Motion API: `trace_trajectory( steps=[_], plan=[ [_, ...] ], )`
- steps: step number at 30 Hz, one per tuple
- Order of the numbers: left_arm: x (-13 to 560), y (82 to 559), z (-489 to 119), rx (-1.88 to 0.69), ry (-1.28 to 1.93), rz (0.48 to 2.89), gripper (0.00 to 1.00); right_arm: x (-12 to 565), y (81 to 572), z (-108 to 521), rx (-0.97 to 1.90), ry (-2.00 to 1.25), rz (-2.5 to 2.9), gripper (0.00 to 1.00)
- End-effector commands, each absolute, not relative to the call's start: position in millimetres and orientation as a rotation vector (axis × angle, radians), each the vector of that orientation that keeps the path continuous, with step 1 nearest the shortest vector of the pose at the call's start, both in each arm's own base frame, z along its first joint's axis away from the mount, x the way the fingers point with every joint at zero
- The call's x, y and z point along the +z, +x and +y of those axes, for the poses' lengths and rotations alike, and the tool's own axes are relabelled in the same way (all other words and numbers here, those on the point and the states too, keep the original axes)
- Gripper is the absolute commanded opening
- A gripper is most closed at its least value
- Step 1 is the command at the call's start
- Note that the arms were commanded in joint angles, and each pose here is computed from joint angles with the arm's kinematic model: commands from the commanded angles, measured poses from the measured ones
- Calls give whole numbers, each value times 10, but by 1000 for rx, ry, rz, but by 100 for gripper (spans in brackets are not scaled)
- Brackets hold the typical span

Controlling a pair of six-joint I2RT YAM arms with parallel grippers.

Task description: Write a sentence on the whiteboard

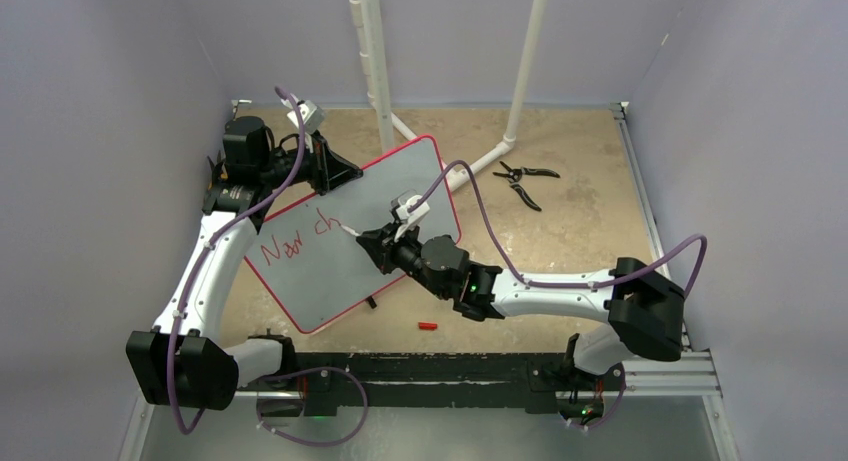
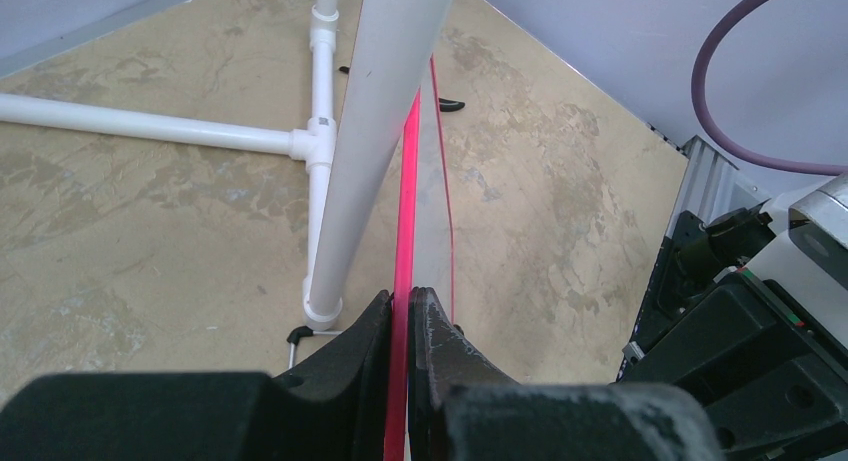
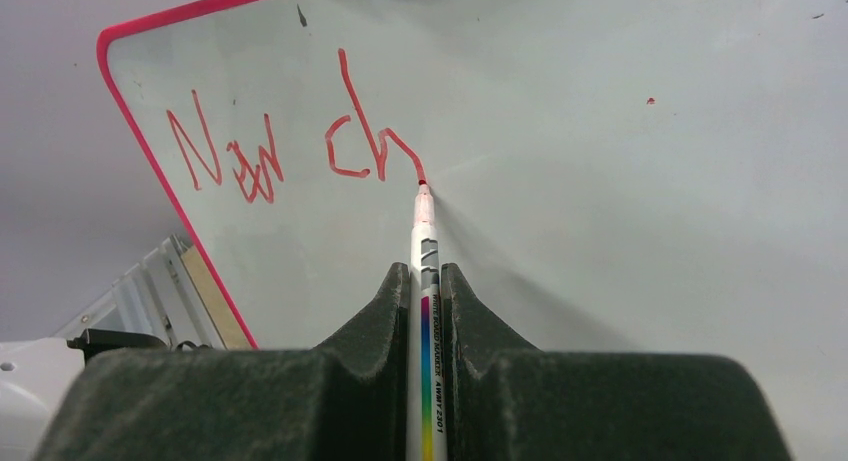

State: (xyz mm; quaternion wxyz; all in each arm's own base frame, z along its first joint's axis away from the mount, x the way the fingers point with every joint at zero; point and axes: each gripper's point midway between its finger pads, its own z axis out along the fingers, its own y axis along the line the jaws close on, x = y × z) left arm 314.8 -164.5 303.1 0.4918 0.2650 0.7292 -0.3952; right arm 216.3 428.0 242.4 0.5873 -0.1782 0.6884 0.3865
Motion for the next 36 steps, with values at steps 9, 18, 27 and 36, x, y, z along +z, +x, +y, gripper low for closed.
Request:
trace_trajectory(
  steps=[9, 18, 27, 36],
  plan=[
    [3046, 3300, -1521, -885, 605, 1751, 0, 2867, 2004, 4257, 984, -504, 1528, 0],
    [3036, 3303, -1521, -886, 604, 1752, 0, 2932, 2071, 4267, 1032, -540, 1487, 0],
    [3037, 3300, -1524, -888, 606, 1751, 0, 2958, 2202, 4232, 1035, -516, 1472, 0],
    [3044, 3295, -1527, -891, 608, 1750, 0, 2902, 2364, 4203, 996, -468, 1495, 0]
  ],
)
